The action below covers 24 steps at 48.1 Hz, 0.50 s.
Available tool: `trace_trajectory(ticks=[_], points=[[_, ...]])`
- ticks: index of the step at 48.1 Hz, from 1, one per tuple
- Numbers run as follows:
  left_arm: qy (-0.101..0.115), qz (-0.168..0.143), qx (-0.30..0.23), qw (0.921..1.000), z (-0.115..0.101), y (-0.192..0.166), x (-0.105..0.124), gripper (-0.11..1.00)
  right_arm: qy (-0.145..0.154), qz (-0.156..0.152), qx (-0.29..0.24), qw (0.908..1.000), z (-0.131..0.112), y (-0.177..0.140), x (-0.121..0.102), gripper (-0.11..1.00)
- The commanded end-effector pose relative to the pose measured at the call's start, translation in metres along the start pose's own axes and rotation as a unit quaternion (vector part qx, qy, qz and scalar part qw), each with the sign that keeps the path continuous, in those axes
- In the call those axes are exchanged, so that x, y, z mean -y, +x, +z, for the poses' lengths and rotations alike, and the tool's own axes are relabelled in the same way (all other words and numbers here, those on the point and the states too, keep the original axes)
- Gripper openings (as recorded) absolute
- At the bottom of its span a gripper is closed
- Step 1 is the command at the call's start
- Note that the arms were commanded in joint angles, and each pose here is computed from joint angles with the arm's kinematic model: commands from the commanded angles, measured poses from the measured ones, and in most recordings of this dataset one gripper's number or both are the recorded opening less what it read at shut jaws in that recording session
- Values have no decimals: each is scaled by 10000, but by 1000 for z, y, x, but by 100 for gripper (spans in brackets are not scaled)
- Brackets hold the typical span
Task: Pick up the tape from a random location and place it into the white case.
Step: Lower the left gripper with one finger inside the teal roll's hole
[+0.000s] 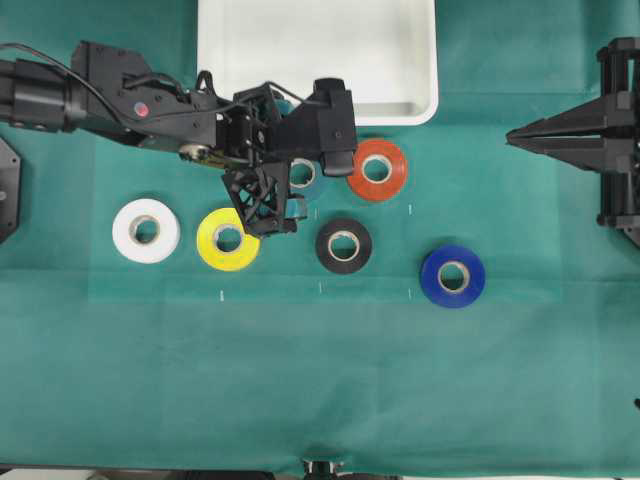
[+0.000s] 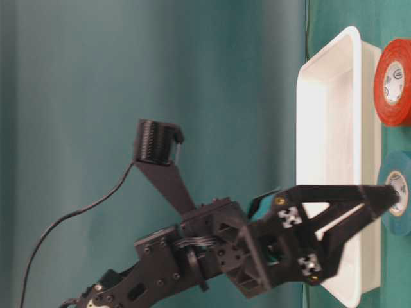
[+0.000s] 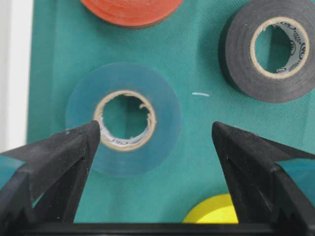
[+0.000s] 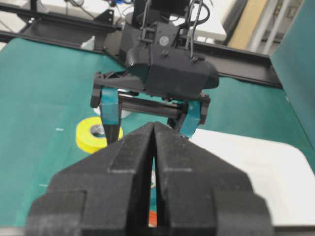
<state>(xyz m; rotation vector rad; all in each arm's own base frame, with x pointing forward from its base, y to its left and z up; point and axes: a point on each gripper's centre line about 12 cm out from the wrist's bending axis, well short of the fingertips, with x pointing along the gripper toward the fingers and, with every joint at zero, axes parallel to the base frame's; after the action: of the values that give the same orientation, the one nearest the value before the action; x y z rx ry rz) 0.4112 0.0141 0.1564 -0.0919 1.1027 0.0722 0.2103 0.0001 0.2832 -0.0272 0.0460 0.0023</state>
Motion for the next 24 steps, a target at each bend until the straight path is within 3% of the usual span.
trace_trajectory(ticks=[1,24], points=[[-1,-12,107,9999,3,-2,1,100,-15,-8,69,10000,7,3,0,0],[-5,-4,-131,9999,-10,31,2,100,-15,-7,30,10000,5,3,0,0]])
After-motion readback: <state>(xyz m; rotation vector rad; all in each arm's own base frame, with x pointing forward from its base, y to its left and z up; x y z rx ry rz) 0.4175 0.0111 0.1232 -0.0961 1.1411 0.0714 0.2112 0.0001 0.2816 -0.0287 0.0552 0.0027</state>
